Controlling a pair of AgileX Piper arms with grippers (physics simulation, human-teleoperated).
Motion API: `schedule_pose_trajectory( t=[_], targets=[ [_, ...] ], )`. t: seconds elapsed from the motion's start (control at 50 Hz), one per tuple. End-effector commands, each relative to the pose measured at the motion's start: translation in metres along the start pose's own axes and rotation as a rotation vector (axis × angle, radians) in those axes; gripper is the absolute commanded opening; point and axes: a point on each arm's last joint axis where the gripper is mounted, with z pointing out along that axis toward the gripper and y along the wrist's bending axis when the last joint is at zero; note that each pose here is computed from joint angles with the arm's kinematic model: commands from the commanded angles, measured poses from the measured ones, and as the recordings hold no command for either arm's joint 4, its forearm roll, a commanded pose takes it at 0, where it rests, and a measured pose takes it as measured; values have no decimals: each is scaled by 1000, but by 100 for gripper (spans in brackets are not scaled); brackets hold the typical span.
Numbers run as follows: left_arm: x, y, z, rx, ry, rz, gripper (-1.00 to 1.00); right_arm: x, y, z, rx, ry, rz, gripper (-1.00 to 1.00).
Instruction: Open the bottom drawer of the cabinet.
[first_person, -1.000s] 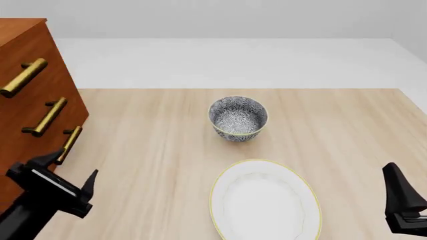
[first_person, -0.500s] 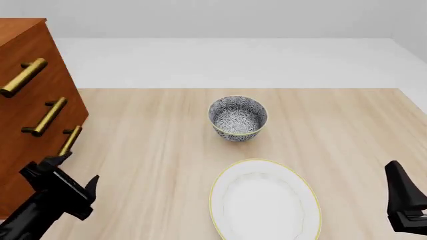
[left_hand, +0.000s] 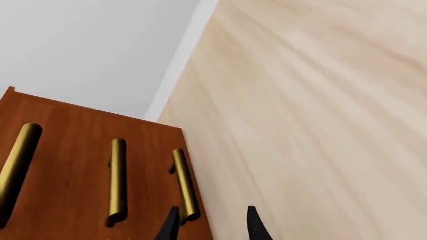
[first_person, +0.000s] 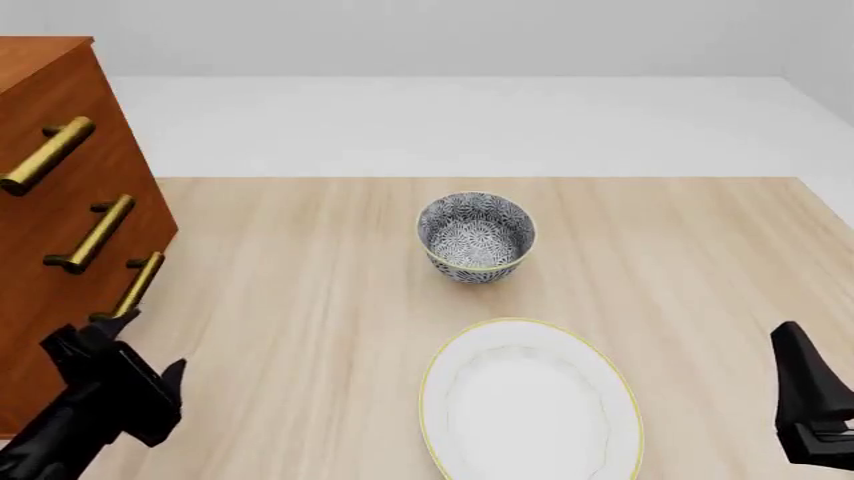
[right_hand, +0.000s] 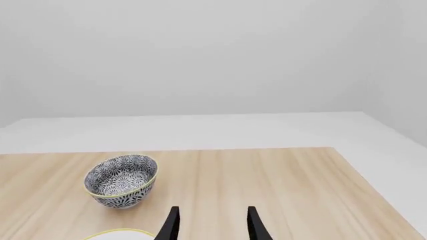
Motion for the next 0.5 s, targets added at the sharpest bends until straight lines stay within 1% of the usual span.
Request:
schedule_pose_trajectory(
  t=[0.02, 0.06, 0.08, 0.12, 0.14, 0.5],
  targets=[
    [5, 0, 1, 0, 32, 52, 100, 1, 0, 0, 2, 0, 1, 100],
    [7, 1, 2, -8, 39, 56, 100, 1, 0, 0, 2, 0, 1, 100],
    [8, -1, 3, -4, 40, 71, 100, 1, 0, 0, 2, 1, 1, 100],
    [8, 0, 3, -4, 42, 63, 100, 2, 0, 0, 2, 1, 1, 100],
    [9, -2, 4, 2, 45, 74, 100, 2, 0, 0, 2, 1, 1, 100],
    [18, -3, 11, -11, 81, 112, 100, 3, 0, 0, 6, 3, 3, 100]
  ],
)
